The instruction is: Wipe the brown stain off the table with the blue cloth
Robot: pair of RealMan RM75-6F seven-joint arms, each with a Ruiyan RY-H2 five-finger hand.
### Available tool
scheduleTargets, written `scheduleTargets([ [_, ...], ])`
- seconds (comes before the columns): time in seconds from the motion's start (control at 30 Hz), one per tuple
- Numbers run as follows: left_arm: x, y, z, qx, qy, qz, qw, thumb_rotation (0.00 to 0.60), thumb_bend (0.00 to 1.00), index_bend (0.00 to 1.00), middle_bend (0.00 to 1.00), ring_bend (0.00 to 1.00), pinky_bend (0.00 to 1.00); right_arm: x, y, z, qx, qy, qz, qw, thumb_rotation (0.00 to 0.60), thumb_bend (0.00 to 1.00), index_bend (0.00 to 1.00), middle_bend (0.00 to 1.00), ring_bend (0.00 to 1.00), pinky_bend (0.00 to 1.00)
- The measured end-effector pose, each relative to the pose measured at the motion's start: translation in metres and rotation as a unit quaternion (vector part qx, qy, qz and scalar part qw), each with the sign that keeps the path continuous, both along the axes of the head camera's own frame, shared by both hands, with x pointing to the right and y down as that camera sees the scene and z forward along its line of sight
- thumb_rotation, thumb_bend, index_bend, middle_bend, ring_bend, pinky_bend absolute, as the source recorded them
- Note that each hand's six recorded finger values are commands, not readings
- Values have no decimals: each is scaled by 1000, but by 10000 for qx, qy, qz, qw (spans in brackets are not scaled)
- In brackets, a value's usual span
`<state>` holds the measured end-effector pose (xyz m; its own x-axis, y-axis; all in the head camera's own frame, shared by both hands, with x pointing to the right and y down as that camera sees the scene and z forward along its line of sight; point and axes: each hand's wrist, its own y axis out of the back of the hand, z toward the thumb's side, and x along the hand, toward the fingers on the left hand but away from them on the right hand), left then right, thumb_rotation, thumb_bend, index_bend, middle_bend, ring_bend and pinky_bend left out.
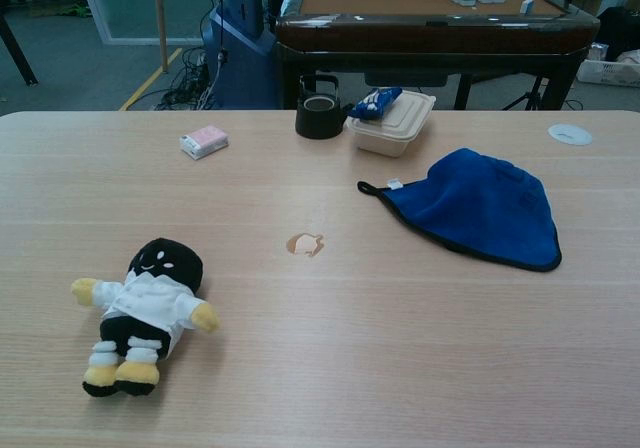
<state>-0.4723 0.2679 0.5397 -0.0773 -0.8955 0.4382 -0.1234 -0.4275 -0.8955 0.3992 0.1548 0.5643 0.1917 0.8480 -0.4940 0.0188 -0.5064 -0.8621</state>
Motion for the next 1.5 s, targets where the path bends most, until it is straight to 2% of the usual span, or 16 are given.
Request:
scheduleTargets([
  [0.23,0,1,-5,51,7,-16,10000,600,246,216,116,107,167,-45,-25,24,-239,-143,-645,9975,600,0,153,305,208,277],
  [0.43,-5,5,-11,86,-31,-91,9999,600,246,216,116,107,168,-88,-45,63,-613,-100,-1188,9910,600,0,153,293,208,277],
  [0.57,-8,6,-14,100,-64,-138,9998,600,246,216,116,107,167,-106,-58,94,-750,100,-1408,9871,600,0,153,275,208,277],
  [0.77,-12,7,-17,118,-106,-194,9997,600,246,216,116,107,167,-122,-72,133,-859,357,-1523,9839,600,0,153,221,173,277],
  [1.1,-12,6,-14,83,-139,-195,9997,600,246,216,116,107,167,-127,-79,172,-911,746,-1628,9796,600,0,115,140,92,277],
  [1.4,-16,8,-14,56,-196,-251,9995,600,246,216,116,107,167,-126,-80,201,-1134,1067,-1655,9739,600,1,118,166,93,277],
  [1.47,-17,9,-14,64,-204,-263,9994,600,246,216,116,107,167,-125,-80,208,-1164,1163,-1671,9721,600,40,160,213,119,287],
  [1.5,-17,9,-14,61,-210,-270,9994,600,246,216,116,107,167,-125,-81,210,-1169,1204,-1676,9715,600,94,222,259,159,314],
])
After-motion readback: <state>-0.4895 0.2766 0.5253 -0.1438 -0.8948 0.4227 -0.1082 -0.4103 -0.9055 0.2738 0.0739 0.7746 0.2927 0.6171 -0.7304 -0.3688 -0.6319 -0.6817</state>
